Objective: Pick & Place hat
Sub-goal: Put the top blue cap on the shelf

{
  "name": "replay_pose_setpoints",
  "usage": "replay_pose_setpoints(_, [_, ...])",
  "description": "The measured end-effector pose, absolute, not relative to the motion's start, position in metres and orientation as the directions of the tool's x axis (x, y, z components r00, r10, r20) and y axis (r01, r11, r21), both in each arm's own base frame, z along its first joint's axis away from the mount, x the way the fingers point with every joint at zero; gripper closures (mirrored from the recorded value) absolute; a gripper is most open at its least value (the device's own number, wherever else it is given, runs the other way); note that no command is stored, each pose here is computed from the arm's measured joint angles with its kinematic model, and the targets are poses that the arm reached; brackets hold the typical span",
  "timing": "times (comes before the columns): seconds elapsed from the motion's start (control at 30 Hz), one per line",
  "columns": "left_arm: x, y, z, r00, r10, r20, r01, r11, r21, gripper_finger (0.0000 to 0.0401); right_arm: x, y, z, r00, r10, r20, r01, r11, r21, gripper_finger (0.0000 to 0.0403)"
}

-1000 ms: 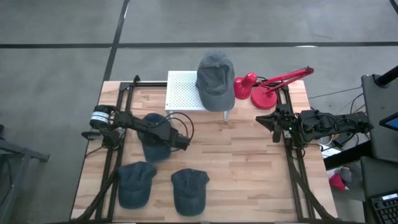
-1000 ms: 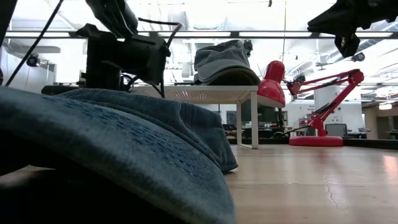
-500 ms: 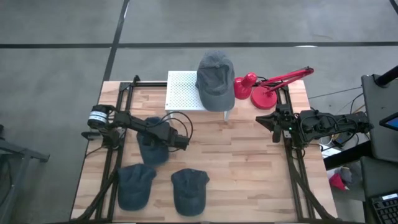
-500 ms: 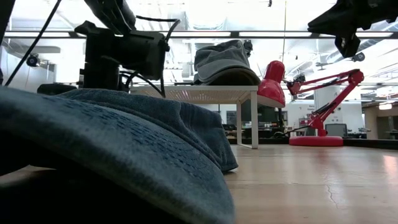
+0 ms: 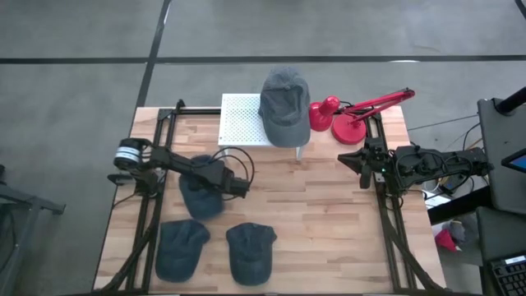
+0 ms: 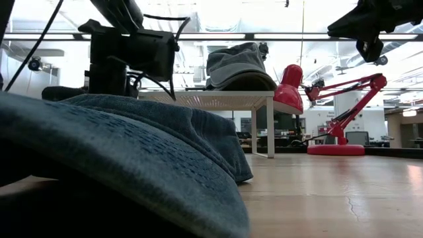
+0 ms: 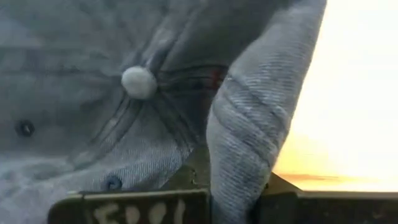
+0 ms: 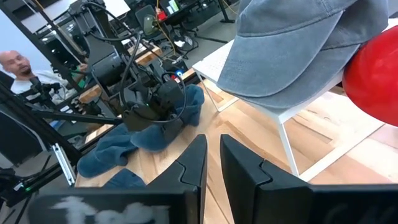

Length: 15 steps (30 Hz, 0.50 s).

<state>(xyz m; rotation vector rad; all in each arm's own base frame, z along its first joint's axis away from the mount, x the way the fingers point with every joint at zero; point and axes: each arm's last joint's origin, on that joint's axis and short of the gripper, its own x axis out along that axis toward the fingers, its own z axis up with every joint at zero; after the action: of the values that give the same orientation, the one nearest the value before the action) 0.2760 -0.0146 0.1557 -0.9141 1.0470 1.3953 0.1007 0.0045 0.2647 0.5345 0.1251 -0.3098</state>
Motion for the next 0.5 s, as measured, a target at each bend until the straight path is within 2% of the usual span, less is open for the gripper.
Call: replay_pose_setpoints(0.5, [0.238, -0.011, 0.218, -0.006, 0.339, -0.941, -1.000, -0.018, 0.000, 0.0394, 0.101, 0.004, 0.265, 0.946, -0.257, -0.197, 0.322, 0.815, 0.481, 0.0359])
